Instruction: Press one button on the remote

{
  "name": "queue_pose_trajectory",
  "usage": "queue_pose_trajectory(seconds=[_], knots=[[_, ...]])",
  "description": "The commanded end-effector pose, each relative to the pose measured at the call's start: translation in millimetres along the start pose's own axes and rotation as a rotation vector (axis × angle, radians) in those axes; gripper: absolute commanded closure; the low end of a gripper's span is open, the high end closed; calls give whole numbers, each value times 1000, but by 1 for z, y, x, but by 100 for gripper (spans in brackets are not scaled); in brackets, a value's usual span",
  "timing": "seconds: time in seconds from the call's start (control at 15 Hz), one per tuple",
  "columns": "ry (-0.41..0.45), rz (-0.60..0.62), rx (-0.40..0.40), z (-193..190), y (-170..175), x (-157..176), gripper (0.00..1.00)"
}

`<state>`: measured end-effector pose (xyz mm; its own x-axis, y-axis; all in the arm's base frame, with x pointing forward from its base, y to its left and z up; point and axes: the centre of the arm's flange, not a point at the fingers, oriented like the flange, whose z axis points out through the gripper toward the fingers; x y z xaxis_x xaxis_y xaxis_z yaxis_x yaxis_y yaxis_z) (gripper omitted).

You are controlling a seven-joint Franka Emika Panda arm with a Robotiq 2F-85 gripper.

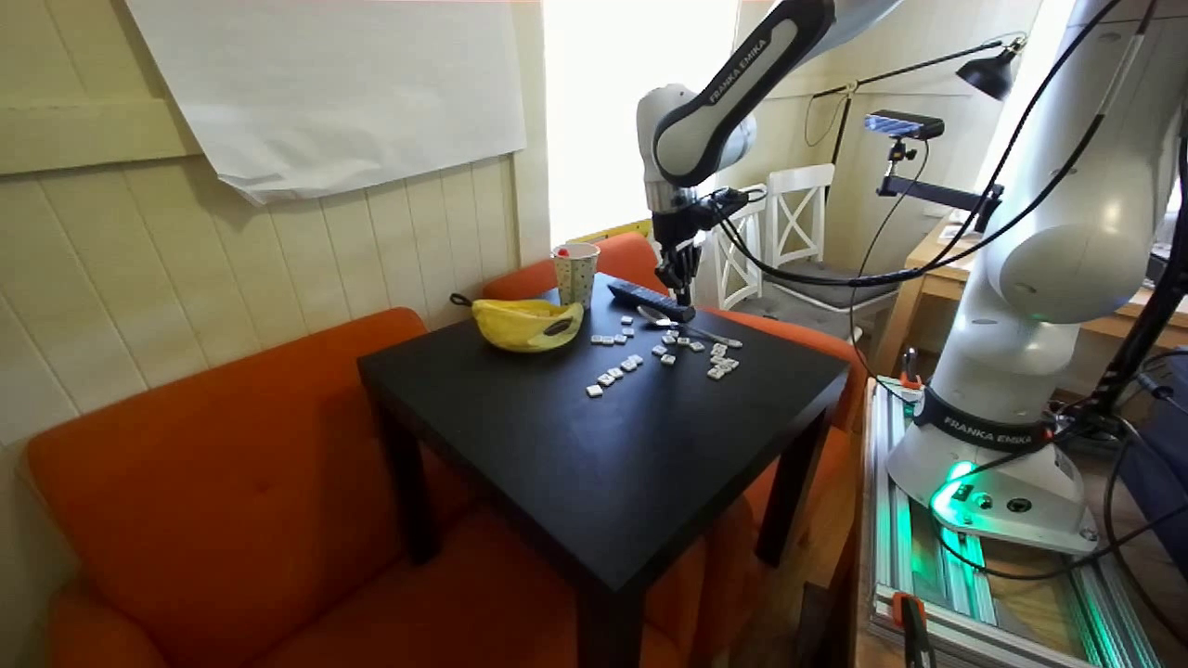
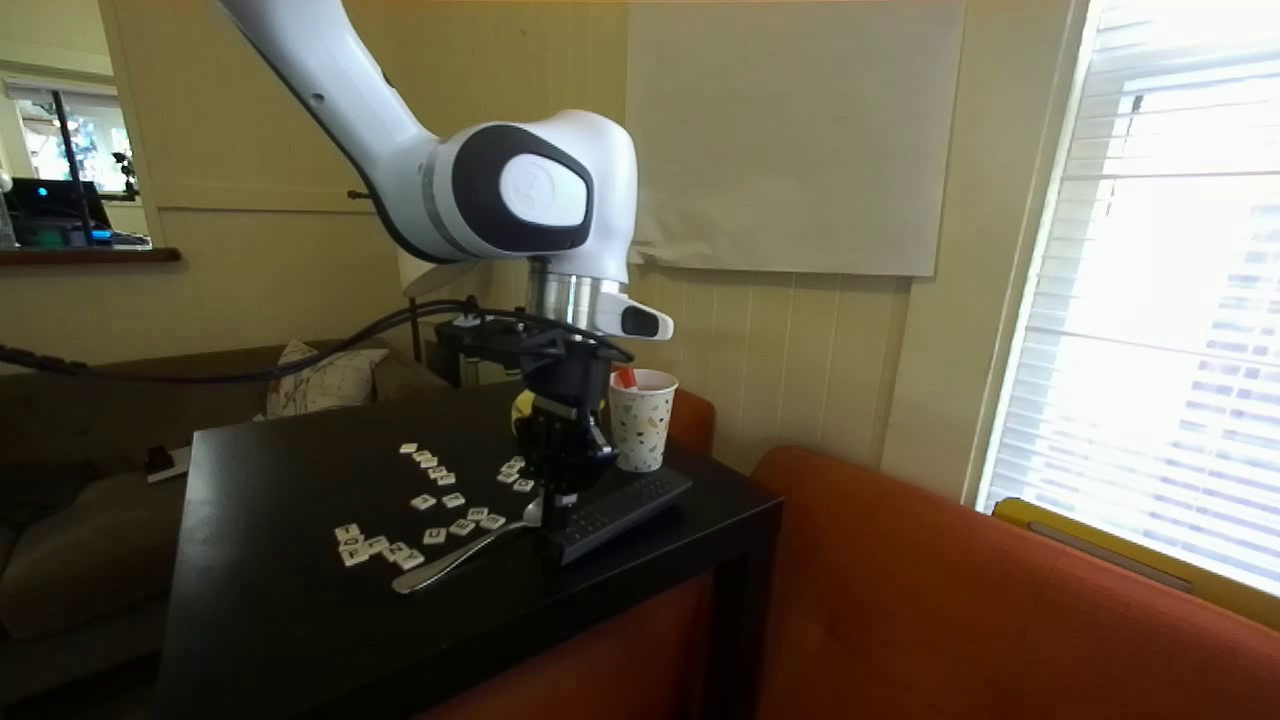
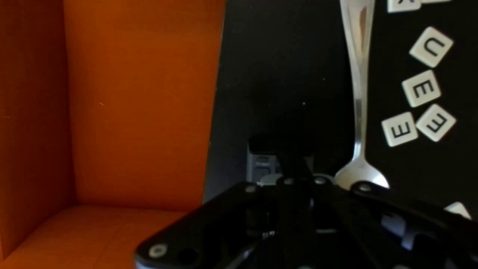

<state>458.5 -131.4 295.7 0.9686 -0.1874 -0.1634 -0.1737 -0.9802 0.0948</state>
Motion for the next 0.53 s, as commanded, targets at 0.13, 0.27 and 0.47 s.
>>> queue_pose_trajectory(seconds=[0.13, 0.27, 0.47], knots=[[-34, -14, 24, 1, -4, 0, 100], [-30, -17, 36, 2, -4, 1, 100], [-18, -16, 56, 2, -5, 2, 100]])
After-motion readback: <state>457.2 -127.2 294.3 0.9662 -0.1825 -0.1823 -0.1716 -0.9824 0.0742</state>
